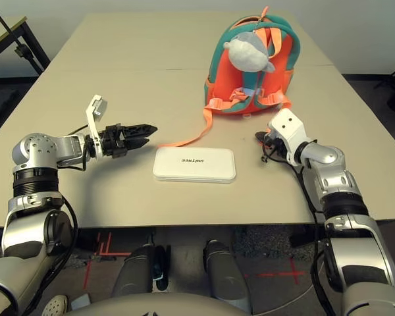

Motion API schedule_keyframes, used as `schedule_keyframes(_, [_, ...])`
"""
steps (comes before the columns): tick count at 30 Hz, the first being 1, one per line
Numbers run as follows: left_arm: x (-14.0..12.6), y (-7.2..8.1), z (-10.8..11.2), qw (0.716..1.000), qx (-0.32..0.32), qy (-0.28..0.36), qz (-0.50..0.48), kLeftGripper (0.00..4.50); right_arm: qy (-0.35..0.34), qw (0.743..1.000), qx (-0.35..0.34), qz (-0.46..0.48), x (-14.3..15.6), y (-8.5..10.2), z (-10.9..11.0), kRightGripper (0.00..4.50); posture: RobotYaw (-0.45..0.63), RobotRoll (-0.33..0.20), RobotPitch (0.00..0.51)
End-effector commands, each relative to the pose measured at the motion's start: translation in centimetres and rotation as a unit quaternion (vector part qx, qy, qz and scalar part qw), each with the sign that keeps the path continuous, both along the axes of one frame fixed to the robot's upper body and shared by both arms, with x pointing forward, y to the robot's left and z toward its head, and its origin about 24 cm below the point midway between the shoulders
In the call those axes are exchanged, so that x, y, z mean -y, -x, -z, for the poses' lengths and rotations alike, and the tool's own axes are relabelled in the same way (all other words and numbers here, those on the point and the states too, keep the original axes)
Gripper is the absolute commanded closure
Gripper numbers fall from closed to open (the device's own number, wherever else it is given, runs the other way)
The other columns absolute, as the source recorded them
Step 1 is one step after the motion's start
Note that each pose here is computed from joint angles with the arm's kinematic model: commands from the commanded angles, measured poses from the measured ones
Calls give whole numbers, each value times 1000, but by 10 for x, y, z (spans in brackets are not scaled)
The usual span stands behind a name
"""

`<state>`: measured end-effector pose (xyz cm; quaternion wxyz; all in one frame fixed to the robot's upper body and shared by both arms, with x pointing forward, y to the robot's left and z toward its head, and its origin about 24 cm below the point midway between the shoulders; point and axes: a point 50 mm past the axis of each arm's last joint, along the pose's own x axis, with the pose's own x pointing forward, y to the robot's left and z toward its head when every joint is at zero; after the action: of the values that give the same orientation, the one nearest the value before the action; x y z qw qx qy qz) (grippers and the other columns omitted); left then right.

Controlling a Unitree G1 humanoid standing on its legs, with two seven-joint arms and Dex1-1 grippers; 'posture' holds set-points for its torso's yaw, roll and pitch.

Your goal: Put the pencil case into the backpack and zip it.

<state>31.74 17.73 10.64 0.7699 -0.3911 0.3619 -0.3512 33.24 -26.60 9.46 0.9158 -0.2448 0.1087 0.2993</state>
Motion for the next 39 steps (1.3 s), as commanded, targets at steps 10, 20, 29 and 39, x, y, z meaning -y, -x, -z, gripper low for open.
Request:
schedule_keyframes(10, [16, 9, 21, 997, -58, 13, 39, 0, 8, 997, -62, -47, -10, 15, 7, 4476, -151, 0, 93])
schedule_keyframes(20, [25, 7, 26, 996, -70, 18, 49, 0, 15, 982, -149, -114, -26, 40, 12, 4476, -165, 0, 97])
schedule_keyframes(29, [34, 7, 28, 995, -79, 19, 65, 0, 11, 976, -163, -140, -44, 44, 16, 4476, -165, 0, 98])
schedule_keyframes(39, [37, 10, 33, 993, -93, 14, 73, 0, -30, 973, -156, -168, -77, 43, 12, 4476, -165, 0, 99])
